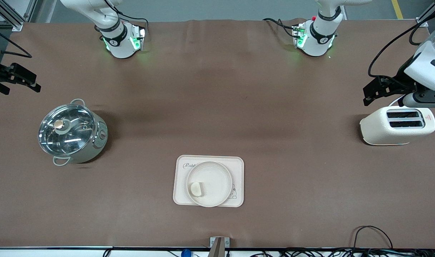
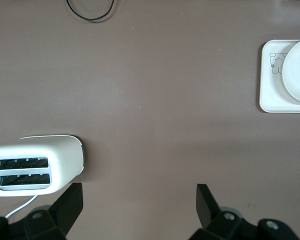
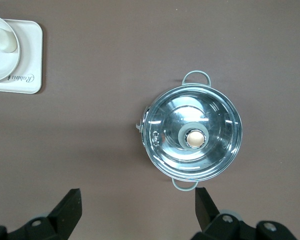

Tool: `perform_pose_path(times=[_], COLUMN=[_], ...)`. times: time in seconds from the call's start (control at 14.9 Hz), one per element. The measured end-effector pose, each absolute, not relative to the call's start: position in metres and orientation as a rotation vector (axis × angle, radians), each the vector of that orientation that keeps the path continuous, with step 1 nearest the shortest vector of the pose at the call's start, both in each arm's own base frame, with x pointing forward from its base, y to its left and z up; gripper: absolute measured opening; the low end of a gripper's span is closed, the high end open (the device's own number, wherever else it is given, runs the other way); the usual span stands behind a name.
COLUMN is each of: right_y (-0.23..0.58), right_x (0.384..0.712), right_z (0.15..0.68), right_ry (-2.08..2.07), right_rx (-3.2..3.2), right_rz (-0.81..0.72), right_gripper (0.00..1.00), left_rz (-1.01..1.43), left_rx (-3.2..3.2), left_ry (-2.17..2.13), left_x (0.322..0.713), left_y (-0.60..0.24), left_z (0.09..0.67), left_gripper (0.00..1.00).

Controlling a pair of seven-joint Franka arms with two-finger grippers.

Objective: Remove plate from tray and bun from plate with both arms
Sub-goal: 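Reach the right gripper toward the white plate on the tray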

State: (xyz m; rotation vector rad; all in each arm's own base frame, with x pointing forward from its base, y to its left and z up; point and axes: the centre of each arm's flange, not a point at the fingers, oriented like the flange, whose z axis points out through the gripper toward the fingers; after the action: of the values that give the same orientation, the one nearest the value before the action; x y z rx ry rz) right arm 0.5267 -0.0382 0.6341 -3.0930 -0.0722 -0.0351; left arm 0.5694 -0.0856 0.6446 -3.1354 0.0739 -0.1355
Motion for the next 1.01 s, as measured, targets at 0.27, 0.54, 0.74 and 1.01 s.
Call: perform_pose_path(times=[0.27, 0.54, 0.74, 1.01], right_y=[-0.038, -0.038, -0.025, 0.031], right_x=[0.527, 0.528, 0.543, 0.599], right_z=[0.634, 0.633, 0.618, 0.555], right_ry=[-0.072, -0.073, -0.098, -0.043], right_rx=[-3.093, -3.093, -3.079, -3.005], right_rz=[-0.037, -0.033, -0.045, -0.051], right_gripper=[1.0, 1.0, 1.0, 0.98], left_rz=[-0.136, -0.125, -0.091, -0.068], left_rx=[-3.136, -3.135, -3.134, -3.133], left_ry=[0.072, 0.061, 0.06, 0.081], left_x=[0.569, 0.569, 0.567, 0.565], left_y=[-0.086, -0.084, -0.084, -0.092], left_z=[0.645, 0.644, 0.642, 0.64], left_gripper=[1.0, 1.0, 1.0, 1.0])
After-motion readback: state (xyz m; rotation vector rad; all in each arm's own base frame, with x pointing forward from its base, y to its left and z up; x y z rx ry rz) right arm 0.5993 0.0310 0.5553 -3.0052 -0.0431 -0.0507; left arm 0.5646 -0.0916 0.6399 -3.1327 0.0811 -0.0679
